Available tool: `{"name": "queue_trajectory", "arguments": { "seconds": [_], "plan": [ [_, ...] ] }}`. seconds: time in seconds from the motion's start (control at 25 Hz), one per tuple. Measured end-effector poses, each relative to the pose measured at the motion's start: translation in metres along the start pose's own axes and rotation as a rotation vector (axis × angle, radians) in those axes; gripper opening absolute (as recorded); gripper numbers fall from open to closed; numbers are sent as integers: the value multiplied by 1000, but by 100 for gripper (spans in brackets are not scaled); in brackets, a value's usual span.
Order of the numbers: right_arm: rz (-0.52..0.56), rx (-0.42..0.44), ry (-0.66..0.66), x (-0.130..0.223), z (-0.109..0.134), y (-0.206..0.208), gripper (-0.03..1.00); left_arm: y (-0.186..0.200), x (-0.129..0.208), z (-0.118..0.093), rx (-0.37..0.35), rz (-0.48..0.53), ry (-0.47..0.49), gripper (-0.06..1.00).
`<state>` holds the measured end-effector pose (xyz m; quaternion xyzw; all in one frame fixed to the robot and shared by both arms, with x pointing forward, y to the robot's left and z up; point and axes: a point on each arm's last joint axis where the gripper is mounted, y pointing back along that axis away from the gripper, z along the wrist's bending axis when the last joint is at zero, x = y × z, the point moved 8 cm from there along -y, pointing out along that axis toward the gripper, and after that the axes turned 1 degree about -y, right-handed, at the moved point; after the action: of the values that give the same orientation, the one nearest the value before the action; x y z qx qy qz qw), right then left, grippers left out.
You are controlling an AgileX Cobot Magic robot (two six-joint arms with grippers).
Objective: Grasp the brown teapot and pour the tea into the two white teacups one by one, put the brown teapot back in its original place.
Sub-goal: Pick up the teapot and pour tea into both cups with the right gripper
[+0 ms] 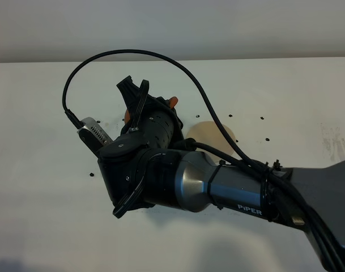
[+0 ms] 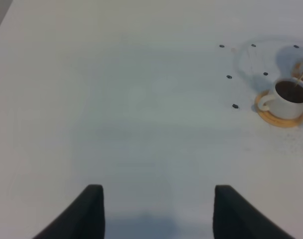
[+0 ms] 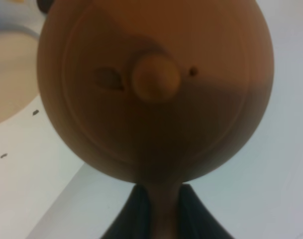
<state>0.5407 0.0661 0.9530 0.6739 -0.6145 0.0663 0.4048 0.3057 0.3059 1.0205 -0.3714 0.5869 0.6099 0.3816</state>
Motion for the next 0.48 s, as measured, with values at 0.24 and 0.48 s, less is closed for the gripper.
{"name": "queue_trajectory", "arguments": {
  "seconds": [0.24, 0.48],
  "plan": [
    [-9, -17, -24, -2, 3, 0, 9, 0, 0, 0, 0, 0, 0, 50],
    [-58, -98, -149, -11, 16, 1, 9, 0, 0, 0, 0, 0, 0, 50]
  ]
}}
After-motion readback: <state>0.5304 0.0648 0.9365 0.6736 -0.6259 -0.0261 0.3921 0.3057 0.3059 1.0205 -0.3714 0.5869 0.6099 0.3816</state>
